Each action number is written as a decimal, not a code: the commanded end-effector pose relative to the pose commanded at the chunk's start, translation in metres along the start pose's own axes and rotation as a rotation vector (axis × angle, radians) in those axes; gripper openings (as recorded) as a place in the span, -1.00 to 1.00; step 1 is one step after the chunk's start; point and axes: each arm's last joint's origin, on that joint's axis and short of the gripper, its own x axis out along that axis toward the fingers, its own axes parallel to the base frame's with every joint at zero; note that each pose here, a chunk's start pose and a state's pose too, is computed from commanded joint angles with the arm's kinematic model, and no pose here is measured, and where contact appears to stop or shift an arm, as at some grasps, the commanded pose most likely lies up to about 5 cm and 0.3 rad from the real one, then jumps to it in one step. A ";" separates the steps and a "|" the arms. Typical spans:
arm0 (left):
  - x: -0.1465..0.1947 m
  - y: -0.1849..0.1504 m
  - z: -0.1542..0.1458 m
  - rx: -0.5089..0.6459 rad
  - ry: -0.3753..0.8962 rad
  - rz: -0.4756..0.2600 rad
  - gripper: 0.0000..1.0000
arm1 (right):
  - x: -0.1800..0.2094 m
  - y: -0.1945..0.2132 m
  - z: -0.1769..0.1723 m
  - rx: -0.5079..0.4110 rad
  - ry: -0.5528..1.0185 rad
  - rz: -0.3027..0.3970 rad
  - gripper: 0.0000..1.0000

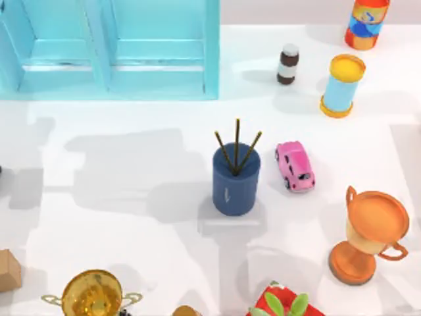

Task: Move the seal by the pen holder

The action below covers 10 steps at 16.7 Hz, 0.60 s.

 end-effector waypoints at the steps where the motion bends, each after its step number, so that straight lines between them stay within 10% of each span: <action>1: 0.001 0.001 0.002 0.000 0.008 -0.002 1.00 | 0.000 0.000 0.000 0.000 0.000 0.000 1.00; 10: 0.023 0.001 0.004 0.000 0.016 -0.004 1.00 | 0.000 0.000 0.000 0.000 0.000 0.000 1.00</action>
